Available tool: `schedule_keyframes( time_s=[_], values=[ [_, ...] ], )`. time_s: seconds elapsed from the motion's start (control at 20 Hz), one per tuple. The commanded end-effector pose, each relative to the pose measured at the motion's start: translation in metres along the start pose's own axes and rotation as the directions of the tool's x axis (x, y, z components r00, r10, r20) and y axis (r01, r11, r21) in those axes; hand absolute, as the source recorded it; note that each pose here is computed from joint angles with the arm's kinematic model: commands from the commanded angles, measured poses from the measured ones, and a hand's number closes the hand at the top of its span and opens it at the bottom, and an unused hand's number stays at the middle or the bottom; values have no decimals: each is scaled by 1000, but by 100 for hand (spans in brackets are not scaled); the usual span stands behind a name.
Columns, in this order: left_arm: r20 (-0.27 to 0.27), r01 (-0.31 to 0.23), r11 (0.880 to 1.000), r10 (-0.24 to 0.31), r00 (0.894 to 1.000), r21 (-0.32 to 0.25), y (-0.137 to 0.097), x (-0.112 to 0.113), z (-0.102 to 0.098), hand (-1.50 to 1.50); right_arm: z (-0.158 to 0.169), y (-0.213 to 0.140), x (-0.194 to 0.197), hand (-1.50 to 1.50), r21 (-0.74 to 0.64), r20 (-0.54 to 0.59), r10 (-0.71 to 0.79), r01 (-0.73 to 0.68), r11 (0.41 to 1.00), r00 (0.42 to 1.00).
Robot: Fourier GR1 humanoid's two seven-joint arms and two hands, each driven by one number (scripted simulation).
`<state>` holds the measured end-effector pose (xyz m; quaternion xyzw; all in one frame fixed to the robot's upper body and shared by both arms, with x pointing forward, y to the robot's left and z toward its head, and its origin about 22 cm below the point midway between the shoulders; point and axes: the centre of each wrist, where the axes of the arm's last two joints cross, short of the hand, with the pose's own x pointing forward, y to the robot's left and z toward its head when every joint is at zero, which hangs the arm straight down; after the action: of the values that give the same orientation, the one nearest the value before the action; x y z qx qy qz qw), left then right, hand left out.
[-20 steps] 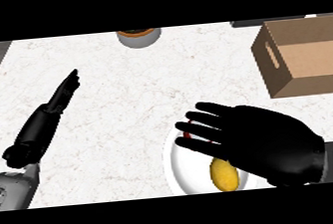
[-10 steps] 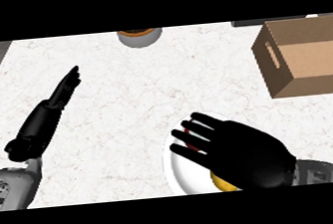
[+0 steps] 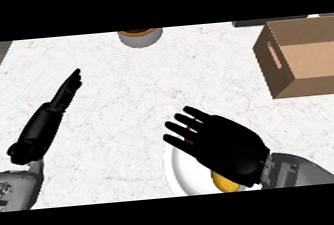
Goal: Pick the can from the plate and place it in the cardboard box
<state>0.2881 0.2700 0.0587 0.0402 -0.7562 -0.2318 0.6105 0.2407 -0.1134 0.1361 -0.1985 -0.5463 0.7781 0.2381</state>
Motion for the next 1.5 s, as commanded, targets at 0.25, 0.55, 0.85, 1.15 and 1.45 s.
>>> schedule_keyframes(
  time_s=[0.25, 0.55, 0.85, 1.15, 1.45],
  values=[
    [5, -3, 1000, 3, 1000, 8, -1, 11, -11, 0, -20, 18, -2, -150, 6, -45, 26, -26, 1000, 999],
    [12, -12, 1000, 12, 1000, 14, -16, -1, -7, 0, -29, 35, -11, -150, 30, 2, -22, 22, 999, 1000],
    [-16, -4, 1000, 4, 1000, -2, 9, 7, 1, 0, -24, 44, -21, -150, 46, -55, 33, -30, 999, 998],
    [16, -1, 1000, 1, 1000, 4, 5, 0, 6, 0, -45, 57, -29, -150, 49, -59, 33, -30, 998, 998],
    [8, 12, 1000, -12, 1000, 27, -10, 13, 8, 0, -63, 84, -24, -150, 97, -22, 30, -27, 995, 999]
  ],
)
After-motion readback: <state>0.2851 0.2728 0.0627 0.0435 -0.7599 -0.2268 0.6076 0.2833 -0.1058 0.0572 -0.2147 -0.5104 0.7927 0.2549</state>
